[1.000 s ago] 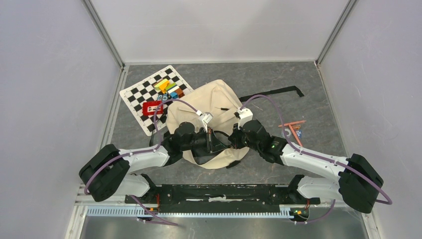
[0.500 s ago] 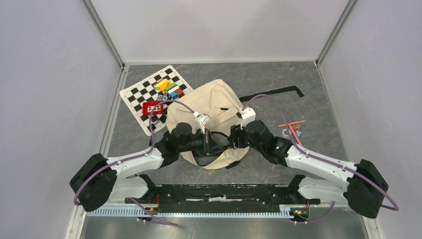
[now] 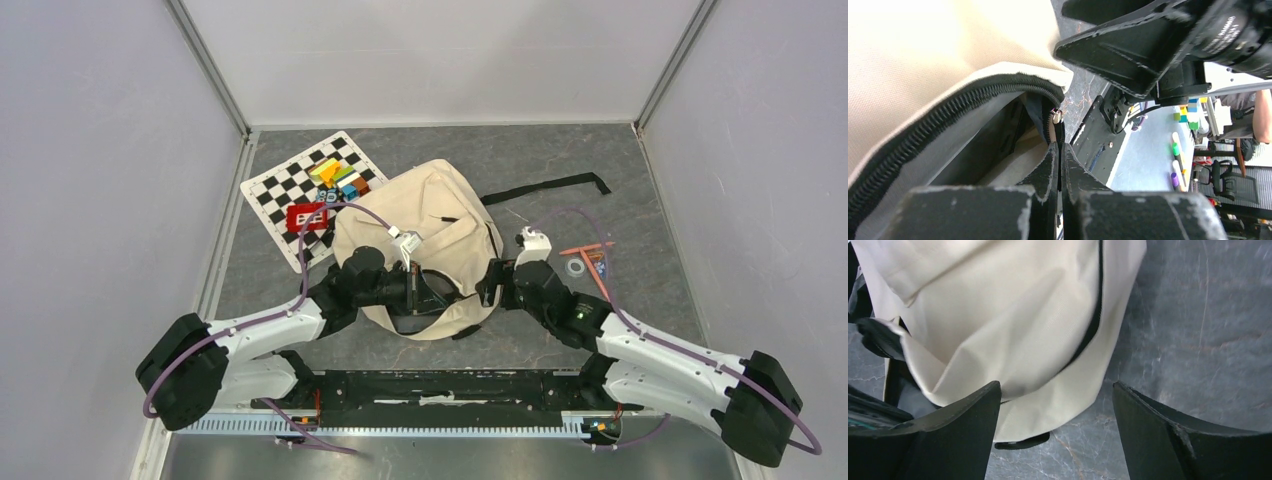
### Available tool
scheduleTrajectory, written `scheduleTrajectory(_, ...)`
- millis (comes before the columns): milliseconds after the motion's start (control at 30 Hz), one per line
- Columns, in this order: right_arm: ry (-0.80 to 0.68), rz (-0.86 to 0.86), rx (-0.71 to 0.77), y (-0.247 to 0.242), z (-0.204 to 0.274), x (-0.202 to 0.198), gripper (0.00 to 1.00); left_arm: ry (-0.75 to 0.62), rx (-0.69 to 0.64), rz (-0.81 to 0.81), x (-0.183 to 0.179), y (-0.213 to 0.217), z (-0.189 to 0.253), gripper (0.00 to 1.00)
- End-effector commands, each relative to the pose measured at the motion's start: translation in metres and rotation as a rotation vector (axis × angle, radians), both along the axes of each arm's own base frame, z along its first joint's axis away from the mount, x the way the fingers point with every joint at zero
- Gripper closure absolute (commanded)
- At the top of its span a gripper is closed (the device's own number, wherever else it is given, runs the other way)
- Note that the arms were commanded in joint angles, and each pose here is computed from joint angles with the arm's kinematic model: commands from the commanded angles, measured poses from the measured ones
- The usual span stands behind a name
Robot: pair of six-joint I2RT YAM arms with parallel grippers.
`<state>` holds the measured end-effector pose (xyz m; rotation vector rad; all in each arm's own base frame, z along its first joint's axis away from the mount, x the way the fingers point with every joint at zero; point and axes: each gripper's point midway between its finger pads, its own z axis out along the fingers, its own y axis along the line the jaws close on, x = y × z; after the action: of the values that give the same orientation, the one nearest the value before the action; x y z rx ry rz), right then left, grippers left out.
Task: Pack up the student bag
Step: Zip the student bag at the center of the board.
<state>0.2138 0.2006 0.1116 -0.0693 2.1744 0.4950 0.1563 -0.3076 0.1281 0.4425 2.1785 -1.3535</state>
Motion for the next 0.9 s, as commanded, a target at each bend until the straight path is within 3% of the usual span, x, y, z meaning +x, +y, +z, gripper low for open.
scheduleTrajectory(0,0.005,-0.063,0.228,0.013,0.008,0.0,0.17,-0.035,-0.046,-0.042,-0.001,-0.006,0.02,0.98)
scheduleTrajectory(367,0.039,-0.035,0.326,0.034,0.007,0.0,0.21,-0.036,-0.056,-0.051,-0.002,-0.008,0.02,0.98)
scheduleTrajectory(433,0.043,-0.028,0.354,0.038,0.007,-0.001,0.33,-0.037,-0.057,-0.054,-0.001,-0.009,0.02,0.98)
scheduleTrajectory(533,0.025,-0.002,0.377,0.044,0.012,0.0,0.62,-0.035,-0.056,-0.06,-0.002,-0.009,0.02,0.98)
scheduleTrajectory(700,-0.028,-0.048,0.297,0.034,0.019,0.014,0.97,-0.051,-0.055,-0.069,-0.003,-0.008,0.026,0.98)
scheduleTrajectory(867,-0.097,-0.149,0.201,0.007,0.031,0.039,1.0,-0.079,-0.054,-0.049,-0.004,-0.002,0.034,0.98)
